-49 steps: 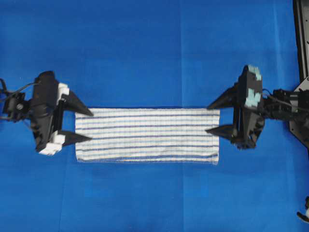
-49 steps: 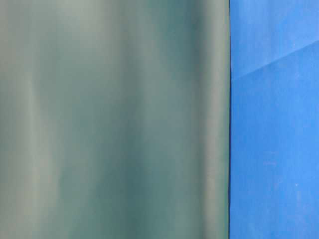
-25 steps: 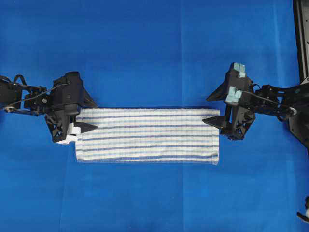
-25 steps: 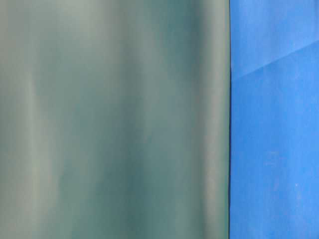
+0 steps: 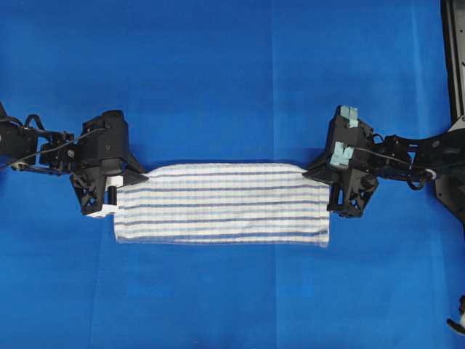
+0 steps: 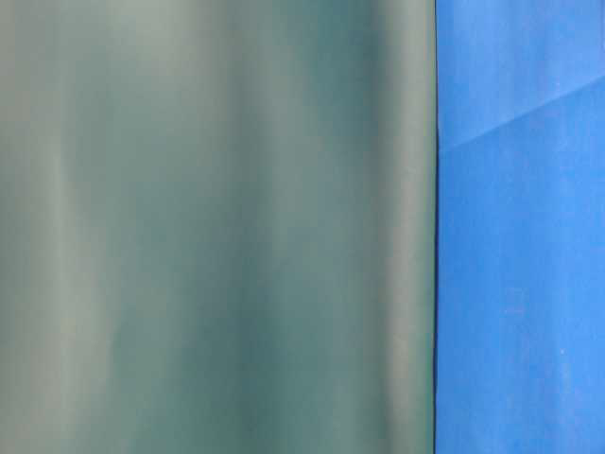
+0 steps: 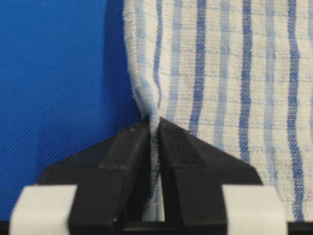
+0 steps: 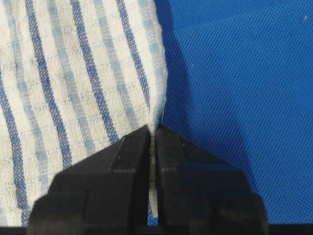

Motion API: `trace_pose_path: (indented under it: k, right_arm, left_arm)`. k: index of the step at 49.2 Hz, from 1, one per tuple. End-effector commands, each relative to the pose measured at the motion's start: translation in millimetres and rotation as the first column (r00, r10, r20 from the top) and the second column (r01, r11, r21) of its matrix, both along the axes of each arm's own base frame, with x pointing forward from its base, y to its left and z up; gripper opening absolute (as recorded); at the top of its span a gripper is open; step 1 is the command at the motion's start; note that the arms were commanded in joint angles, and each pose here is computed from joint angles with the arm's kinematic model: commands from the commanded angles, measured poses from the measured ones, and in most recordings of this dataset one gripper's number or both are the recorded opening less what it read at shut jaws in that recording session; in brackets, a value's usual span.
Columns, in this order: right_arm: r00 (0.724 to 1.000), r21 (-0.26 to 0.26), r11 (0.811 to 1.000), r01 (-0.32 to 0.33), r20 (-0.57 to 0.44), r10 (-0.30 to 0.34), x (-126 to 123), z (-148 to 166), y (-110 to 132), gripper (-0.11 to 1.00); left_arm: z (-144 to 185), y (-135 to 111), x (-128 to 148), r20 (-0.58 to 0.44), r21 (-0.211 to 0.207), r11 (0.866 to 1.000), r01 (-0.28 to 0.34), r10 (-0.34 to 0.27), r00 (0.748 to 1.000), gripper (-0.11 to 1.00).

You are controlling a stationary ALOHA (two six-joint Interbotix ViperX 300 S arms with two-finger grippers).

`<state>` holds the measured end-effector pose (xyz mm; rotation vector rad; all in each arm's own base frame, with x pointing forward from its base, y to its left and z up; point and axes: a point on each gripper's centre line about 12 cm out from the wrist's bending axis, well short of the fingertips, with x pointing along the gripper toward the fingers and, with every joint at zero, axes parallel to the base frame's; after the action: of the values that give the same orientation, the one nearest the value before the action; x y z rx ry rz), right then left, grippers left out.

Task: Fold the blue towel.
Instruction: 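Grasp the folded towel's left and right ends with both grippers, then lift the towel and rotate it, right gripper moving to the far side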

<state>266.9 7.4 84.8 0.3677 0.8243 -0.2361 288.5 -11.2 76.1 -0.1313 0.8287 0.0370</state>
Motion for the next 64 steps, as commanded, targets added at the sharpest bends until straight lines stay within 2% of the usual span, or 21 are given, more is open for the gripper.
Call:
trace_pose_path:
  k: [1,6,16,31,37,44,50,59,64]
  right_arm:
    - [1.0,0.003,1.0,-0.003,0.024,0.003,4.5,6.7,0.7,0.02]
    - [0.999,0.007,1.0,-0.006,0.046,0.005,5.0,13.4,1.4,0.02]
    - [0.992,0.038,0.999,-0.028,0.126,0.023,2.4,46.5,4.0,0.02]
    - [0.968,0.074,0.992,-0.106,0.236,0.086,-9.5,100.4,10.6,0.02]
    - [0.964,0.082,0.989,-0.123,0.245,0.1,-12.9,107.4,12.6,0.02]
    - [0.967,0.065,0.99,-0.126,0.231,0.108,-10.4,104.7,10.7,0.02]
    - [0.97,0.038,0.994,-0.101,0.225,0.09,-3.3,105.3,-0.4,0.02]
    - [0.973,-0.008,1.0,-0.017,0.231,0.019,7.4,112.4,-32.1,0.02]
    - [0.97,-0.032,0.999,0.024,0.243,-0.016,9.6,118.3,-47.9,0.02]
  left_arm:
    - [3.8,-1.5,1.5,0.005,-0.002,1.0,0.004,-0.004,1.0,0.03]
    - [12.2,-2.6,2.4,0.009,-0.002,1.0,0.009,-0.009,1.0,0.03]
    - [45.9,-4.4,5.0,0.027,-0.008,1.0,0.016,-0.015,1.0,0.03]
    - [99.8,-13.2,8.3,0.087,-0.014,0.999,0.049,-0.048,0.995,0.03]
    - [104.9,-18.9,10.2,0.099,-0.016,0.998,0.067,-0.065,0.993,0.03]
    - [105.2,-21.2,14.2,0.102,-0.021,0.997,0.068,-0.065,0.993,0.03]
    - [111.1,-22.5,24.5,0.143,-0.046,0.998,0.049,-0.042,0.989,0.03]
    - [119.6,-26.4,49.1,0.193,-0.132,0.991,-0.007,0.032,0.981,0.03]
    - [121.7,-31.9,64.1,0.198,-0.151,0.988,-0.009,0.039,0.979,0.03]
